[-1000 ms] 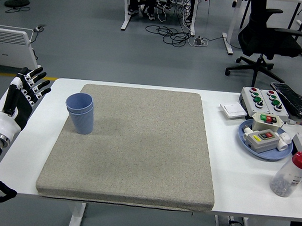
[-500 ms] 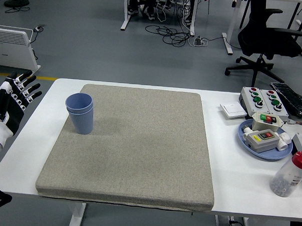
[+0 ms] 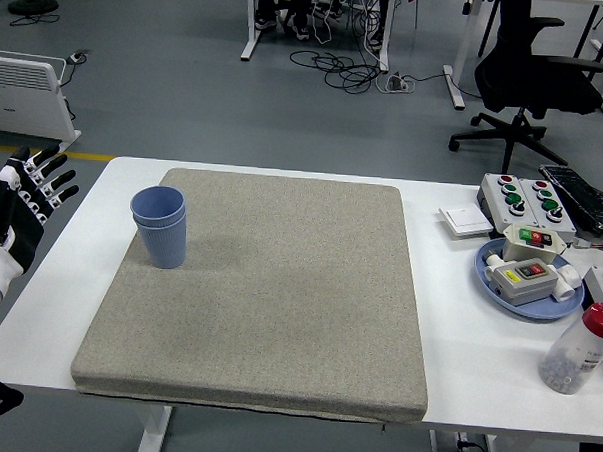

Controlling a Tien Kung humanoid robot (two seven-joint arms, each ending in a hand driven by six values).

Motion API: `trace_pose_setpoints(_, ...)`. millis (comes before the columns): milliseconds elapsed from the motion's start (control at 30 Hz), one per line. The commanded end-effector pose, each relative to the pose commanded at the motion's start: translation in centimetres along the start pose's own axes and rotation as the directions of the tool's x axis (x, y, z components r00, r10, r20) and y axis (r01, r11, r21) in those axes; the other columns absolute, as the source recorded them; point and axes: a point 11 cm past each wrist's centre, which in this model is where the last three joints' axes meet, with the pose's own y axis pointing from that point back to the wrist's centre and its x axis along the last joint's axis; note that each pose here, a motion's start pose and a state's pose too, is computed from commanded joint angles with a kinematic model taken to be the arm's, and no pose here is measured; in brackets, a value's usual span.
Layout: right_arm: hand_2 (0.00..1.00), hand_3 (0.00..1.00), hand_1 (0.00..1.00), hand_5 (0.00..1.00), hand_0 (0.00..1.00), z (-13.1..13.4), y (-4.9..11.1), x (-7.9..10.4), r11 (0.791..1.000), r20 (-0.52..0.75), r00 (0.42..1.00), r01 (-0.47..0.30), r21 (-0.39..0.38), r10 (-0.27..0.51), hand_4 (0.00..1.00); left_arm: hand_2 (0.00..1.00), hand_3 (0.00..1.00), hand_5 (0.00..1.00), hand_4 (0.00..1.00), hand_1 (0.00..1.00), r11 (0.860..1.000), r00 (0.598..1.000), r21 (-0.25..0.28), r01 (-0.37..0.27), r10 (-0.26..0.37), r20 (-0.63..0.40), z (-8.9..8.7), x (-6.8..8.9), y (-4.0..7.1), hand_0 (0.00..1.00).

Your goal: Push cup pick cup insert cup

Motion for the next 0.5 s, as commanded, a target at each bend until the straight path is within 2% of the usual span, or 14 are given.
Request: trace_pose_setpoints(500,0.67,0.589,0.661,0.544,0.726,0.49,-0.07,-0.08,1.0,-0.005,1.0,0.001,-0.008,-0.001,0.105,0.931,0.894,0.998,0.623,0.898,1.0,1.0,0.008,-0.019,0.019,-0.002,-0.4,0.45,0.3,0.855)
